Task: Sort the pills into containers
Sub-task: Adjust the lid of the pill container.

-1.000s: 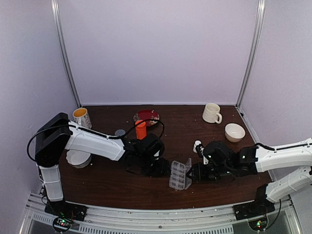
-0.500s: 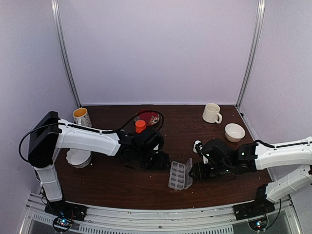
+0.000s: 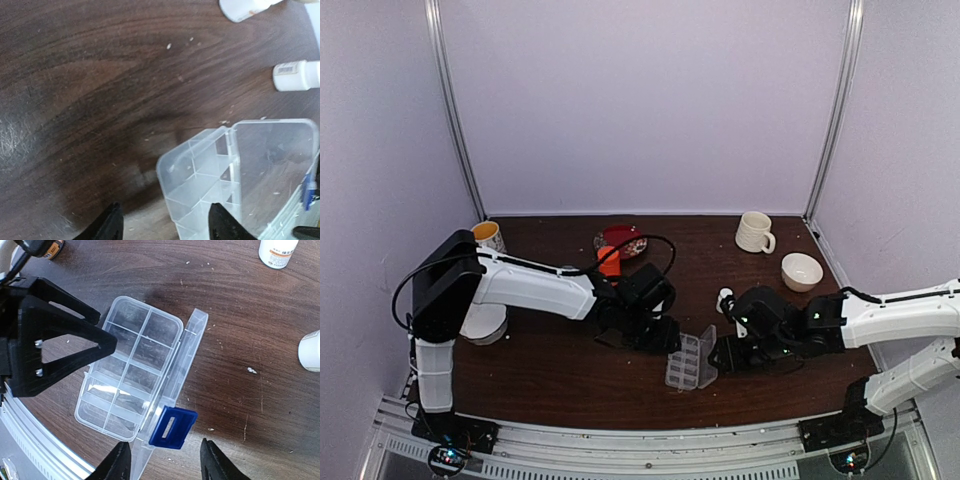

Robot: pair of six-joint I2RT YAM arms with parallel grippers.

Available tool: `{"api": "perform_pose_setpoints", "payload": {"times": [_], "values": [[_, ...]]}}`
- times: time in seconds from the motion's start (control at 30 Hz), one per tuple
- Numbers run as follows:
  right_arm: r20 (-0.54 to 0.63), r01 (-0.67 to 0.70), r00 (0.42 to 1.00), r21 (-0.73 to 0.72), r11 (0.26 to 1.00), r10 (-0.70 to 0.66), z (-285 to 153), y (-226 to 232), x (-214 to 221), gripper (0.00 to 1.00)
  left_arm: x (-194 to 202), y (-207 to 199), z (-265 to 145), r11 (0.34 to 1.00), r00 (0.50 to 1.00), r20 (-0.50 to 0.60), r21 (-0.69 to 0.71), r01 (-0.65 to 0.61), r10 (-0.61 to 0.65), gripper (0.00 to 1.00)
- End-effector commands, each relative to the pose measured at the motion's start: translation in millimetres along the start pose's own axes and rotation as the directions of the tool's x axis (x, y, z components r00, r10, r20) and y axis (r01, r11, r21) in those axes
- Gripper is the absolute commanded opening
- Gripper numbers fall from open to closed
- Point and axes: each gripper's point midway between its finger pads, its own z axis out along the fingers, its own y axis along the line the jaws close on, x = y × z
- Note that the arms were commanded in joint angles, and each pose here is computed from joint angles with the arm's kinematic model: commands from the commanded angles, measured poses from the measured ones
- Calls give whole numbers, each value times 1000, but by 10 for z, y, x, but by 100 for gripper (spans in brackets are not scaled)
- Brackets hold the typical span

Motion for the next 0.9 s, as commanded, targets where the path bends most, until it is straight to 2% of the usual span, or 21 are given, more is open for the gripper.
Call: {"api": "perform_pose_setpoints", "payload": {"times": [0.0,0.1,0.17,0.47,0.87], "values": [[11,20,1000,22,1000,-20,-43,-9,-44,50,25,103,40,998,999,-25,-61,-35,33,55],[6,22,1000,72,997,-23,-36,-159,25,50,79,241,58,995,999,-43,-92,-29,25,38],[1,30,1000,110,994,-31,-19,-271,76,49,112,289,63,994,998,-51,-104,-33,28,33],[-43,92,996,277,956,-84,70,-672,208,49,137,333,67,993,998,-53,-116,-32,26,30],[-90,138,989,291,947,-117,247,-647,220,45,143,333,44,993,998,-51,-116,-32,27,30]]}}
